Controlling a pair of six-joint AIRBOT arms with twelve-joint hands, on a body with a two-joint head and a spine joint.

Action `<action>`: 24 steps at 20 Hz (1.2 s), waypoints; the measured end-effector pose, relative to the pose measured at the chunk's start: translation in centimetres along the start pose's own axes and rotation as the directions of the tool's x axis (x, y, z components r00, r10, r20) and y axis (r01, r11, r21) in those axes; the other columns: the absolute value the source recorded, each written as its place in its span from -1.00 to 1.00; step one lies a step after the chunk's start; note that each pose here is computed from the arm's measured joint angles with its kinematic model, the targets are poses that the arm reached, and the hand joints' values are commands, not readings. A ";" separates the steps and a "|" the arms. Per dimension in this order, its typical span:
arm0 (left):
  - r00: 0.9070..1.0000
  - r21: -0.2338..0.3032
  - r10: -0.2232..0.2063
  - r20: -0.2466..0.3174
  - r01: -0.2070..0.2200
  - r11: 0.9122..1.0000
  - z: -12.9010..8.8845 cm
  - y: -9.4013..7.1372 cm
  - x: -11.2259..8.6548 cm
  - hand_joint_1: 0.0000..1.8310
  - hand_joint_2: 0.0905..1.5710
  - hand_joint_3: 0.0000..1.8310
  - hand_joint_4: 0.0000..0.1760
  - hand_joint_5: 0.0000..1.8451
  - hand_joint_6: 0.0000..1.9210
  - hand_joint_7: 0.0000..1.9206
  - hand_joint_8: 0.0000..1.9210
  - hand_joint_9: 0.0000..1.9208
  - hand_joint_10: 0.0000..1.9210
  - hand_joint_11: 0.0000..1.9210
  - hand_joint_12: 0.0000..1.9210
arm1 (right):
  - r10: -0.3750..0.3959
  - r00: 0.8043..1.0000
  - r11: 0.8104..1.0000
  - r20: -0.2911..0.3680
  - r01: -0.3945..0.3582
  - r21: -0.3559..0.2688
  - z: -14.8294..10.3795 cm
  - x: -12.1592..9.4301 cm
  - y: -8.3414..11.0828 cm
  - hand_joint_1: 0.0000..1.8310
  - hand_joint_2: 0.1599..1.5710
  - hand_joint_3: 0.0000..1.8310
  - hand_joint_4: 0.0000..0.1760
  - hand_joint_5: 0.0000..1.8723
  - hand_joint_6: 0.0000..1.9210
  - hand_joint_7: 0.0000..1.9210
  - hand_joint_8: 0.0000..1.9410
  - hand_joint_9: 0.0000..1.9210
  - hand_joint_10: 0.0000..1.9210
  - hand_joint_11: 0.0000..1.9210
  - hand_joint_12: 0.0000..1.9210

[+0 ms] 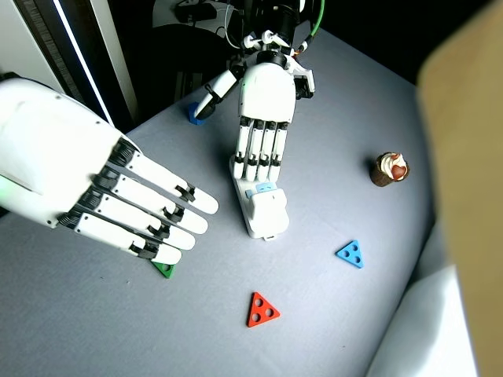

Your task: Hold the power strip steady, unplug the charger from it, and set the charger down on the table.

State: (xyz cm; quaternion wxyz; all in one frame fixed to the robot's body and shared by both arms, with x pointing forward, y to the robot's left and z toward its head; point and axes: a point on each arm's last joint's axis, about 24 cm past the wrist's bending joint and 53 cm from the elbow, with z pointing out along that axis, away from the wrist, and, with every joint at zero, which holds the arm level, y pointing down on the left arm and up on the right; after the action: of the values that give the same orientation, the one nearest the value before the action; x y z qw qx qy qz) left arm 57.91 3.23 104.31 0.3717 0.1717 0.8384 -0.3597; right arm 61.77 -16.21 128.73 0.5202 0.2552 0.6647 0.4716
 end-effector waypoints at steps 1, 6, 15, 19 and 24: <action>1.000 0.003 -0.002 -0.002 0.002 1.000 0.0 0.0 0.2 -0.99 0.22 -1.00 -1.00 -0.84 -1.00 -0.85 -1.00 -0.87 -1.00 -0.90 -0.96 | 0.019 1.000 1.000 0.005 -0.019 0.004 0.2 0.2 0.0 0.17 0.30 -0.99 -1.00 -0.88 -1.00 -0.89 -1.00 -0.88 -1.00 -1.00 -0.60; 1.000 0.014 -0.017 0.002 0.017 1.000 0.2 -0.1 0.4 -1.00 0.21 -1.00 -1.00 -0.81 -0.99 -0.80 -0.99 -0.82 -0.98 -0.85 -0.95 | 0.110 0.994 0.992 -0.011 -0.109 0.059 1.9 3.4 -0.9 0.18 0.28 -1.00 -1.00 -0.85 -1.00 -0.89 -1.00 -0.90 -1.00 -1.00 -0.64; 1.000 0.024 -0.025 0.000 0.025 0.999 0.1 -0.1 0.9 -1.00 0.20 -1.00 -1.00 -0.82 -1.00 -0.83 -1.00 -0.83 -1.00 -0.87 -0.96 | 0.126 0.992 0.988 0.012 -0.127 0.086 6.7 5.9 -1.8 0.09 0.31 -0.99 -1.00 -0.83 -1.00 -0.86 -1.00 -0.87 -1.00 -1.00 -0.61; 1.000 0.023 -0.024 -0.001 0.024 0.999 0.1 -0.1 0.9 -1.00 0.20 -1.00 -1.00 -0.82 -1.00 -0.84 -1.00 -0.86 -1.00 -0.90 -0.97 | 0.167 0.986 0.981 -0.003 -0.166 0.100 7.8 7.3 -1.7 0.07 0.33 -1.00 -1.00 -0.84 -1.00 -0.88 -1.00 -0.89 -1.00 -1.00 -0.61; 1.000 0.024 -0.027 -0.004 0.027 0.999 0.1 -0.1 1.2 -1.00 0.20 -1.00 -1.00 -0.83 -1.00 -0.85 -1.00 -0.88 -1.00 -0.91 -0.97 | 0.165 0.986 0.982 -0.002 -0.164 0.095 8.8 8.4 -1.3 0.09 0.28 -1.00 -1.00 -0.81 -1.00 -0.82 -1.00 -0.83 -1.00 -1.00 -0.50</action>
State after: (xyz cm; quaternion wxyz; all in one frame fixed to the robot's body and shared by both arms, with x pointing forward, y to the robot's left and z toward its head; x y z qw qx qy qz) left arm 57.14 3.14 103.41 0.3634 0.1655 0.8369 -0.3744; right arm 67.40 -6.58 123.64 0.4633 0.3312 0.6657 0.4821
